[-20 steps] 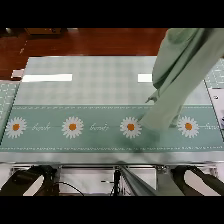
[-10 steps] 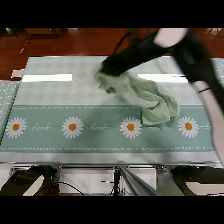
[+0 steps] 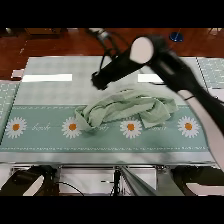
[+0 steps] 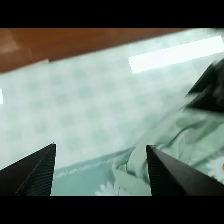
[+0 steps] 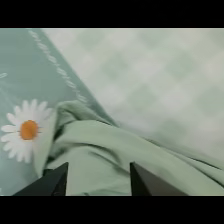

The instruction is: Fold the shirts.

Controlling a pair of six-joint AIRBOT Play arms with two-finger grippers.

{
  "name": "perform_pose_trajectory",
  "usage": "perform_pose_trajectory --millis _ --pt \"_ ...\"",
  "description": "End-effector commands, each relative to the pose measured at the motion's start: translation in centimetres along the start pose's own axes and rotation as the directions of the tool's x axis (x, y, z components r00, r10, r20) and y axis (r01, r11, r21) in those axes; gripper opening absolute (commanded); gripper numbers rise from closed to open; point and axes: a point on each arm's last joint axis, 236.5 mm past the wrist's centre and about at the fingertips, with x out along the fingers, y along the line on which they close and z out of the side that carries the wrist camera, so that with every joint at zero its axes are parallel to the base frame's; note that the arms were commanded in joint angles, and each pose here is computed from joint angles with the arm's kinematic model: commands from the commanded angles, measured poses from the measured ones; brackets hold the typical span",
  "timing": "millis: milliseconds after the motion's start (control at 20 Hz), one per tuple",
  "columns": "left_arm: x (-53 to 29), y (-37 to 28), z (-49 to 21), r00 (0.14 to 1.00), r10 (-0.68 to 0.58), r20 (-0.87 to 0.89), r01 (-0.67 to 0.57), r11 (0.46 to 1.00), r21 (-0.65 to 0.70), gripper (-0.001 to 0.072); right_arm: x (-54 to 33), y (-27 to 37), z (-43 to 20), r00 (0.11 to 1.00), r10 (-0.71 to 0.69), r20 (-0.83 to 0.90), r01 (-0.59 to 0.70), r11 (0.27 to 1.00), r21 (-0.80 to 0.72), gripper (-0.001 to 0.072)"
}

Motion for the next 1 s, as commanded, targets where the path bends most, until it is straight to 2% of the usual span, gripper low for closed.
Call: perform_pose_trajectory --millis 0,50,100,150,250,350,400,450,600,700,950 --pt "5.6 0.3 -4.9 0.981 -0.009 -0.194 0.017 0.999 0.041 0.0648 -10.7 -12.6 -3.1 0.92 -0.389 -0.055 0.391 0.92 0.034 0.0485" --pt "8.0 0.3 -7.1 0.964 -0.017 -0.266 0.035 0.998 0.061 0.0605 -14.3 -15.9 -4.7 0.87 -0.484 -0.089 0.49 0.869 0.069 0.049" --pt "10.1 0.3 -9.3 0.946 -0.024 -0.324 0.048 0.997 0.066 0.0603 -17.9 -19.0 -6.8 0.813 -0.567 -0.134 0.581 0.806 0.115 0.0559" --pt "12.3 0.4 -11.4 0.928 -0.031 -0.371 0.055 0.997 0.055 0.0603 -21.1 -21.6 -8.8 0.765 -0.62 -0.176 0.643 0.748 0.164 0.0574" --pt "16.1 -1.0 -14.8 0.899 -0.126 -0.419 0.13 0.991 -0.02 0.0603 -25.3 -25.2 -12.6 0.719 -0.652 -0.242 0.695 0.666 0.27 0.0575" --pt "19.1 -2.4 -17.2 0.869 -0.268 -0.417 0.201 0.959 -0.198 0.0604 -27.4 -27.3 -15.1 0.745 -0.62 -0.248 0.66 0.627 0.414 0.0574" --pt "20.3 -2.2 -18.3 0.853 -0.319 -0.412 0.209 0.934 -0.291 0.0642 -28.1 -28.1 -16.1 0.766 -0.599 -0.234 0.625 0.611 0.485 0.0575" --pt "21.3 -1.5 -19.6 0.839 -0.353 -0.414 0.194 0.905 -0.379 0.072 -28.8 -28.8 -16.9 0.784 -0.583 -0.212 0.59 0.595 0.546 0.0575" --pt "22.7 1.0 -23.1 0.79 -0.447 -0.419 0.147 0.803 -0.578 0.072 -29.1 -30.6 -19.3 0.822 -0.545 -0.166 0.499 0.548 0.671 0.0574" --pt "23.2 1.8 -25.0 0.75 -0.505 -0.426 0.119 0.737 -0.665 0.072 -28.0 -31.4 -21.2 0.833 -0.523 -0.182 0.482 0.522 0.704 0.0574" --pt "25.7 -1.0 -27.4 0.641 -0.637 -0.428 0.127 0.638 -0.76 0.072 -22.4 -31.1 -26.1 0.88 -0.396 -0.262 0.45 0.521 0.726 0.0574"
